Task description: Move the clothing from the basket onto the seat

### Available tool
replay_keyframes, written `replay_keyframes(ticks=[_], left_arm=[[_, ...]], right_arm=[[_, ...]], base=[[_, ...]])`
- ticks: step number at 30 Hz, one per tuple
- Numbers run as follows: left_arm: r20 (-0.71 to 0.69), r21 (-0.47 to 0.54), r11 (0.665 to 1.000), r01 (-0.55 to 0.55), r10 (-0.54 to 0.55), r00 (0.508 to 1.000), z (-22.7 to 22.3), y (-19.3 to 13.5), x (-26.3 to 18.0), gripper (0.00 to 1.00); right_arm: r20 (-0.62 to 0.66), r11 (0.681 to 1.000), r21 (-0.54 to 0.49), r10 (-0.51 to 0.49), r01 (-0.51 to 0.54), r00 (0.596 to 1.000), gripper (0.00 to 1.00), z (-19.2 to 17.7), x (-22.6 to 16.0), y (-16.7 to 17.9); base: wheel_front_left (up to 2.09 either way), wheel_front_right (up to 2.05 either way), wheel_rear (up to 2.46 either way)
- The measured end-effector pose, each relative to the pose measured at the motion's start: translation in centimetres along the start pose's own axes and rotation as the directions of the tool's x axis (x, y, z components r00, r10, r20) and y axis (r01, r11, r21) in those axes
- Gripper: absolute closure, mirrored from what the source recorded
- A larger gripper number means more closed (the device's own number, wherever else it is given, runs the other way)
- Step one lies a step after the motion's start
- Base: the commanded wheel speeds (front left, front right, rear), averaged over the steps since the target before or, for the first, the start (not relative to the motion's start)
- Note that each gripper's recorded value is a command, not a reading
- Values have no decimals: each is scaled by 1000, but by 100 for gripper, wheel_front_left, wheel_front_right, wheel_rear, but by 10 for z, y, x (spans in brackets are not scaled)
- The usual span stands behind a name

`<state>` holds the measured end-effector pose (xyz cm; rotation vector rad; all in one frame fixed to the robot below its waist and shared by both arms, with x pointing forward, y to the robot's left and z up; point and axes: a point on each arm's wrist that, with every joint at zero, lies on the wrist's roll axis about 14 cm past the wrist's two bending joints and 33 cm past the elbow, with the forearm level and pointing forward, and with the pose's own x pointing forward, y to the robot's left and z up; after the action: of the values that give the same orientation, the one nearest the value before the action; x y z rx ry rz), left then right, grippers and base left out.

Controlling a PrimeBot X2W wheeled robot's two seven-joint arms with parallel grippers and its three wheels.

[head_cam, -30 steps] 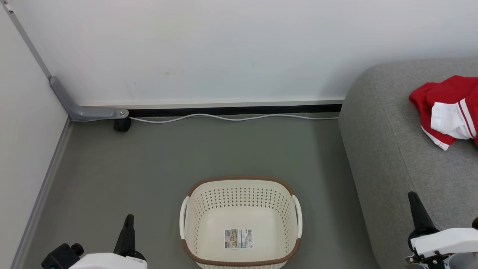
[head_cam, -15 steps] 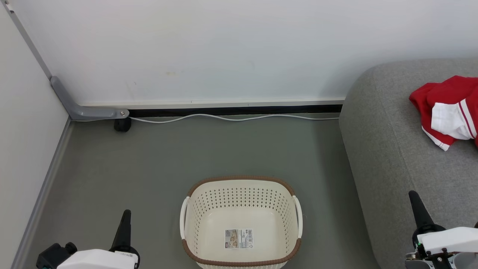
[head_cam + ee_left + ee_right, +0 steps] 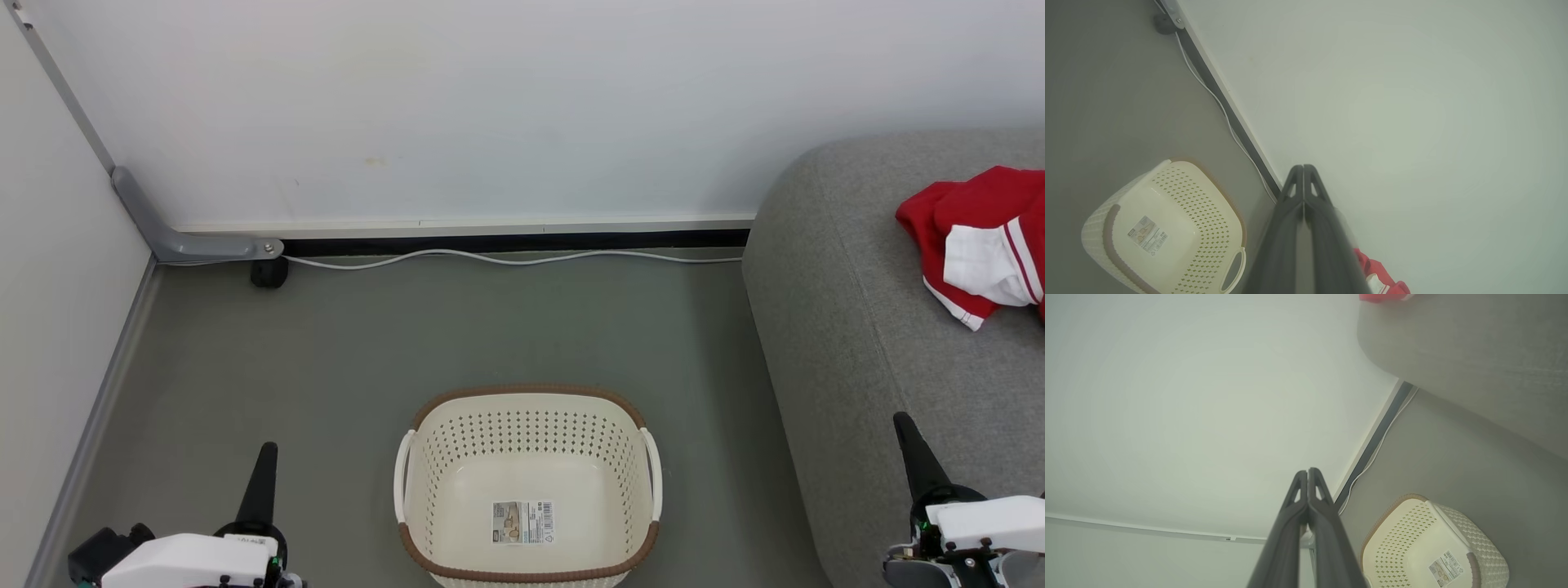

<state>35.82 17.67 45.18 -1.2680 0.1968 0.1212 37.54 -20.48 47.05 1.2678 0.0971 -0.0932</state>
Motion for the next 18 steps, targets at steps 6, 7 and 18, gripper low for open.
replay_keyframes(ticks=[6, 7, 18], left_arm=[[0, -64, 997, 31, -32, 1000, 3, -8, 4, 100], [2, -79, 996, 32, -32, 999, 4, -8, 4, 100], [9, -193, 979, 71, -71, 997, 10, -15, 7, 100]], right_arm=[[4, 998, 65, 5, -5, 1000, 100, 1, 0, 1], [7, 997, 78, 5, -6, 1000, 100, 1, 0, 2], [15, 980, 199, 20, -23, 1000, 100, 2, 0, 6]], base=[[0, 0, 0], [0, 0, 0], [0, 0, 0]])
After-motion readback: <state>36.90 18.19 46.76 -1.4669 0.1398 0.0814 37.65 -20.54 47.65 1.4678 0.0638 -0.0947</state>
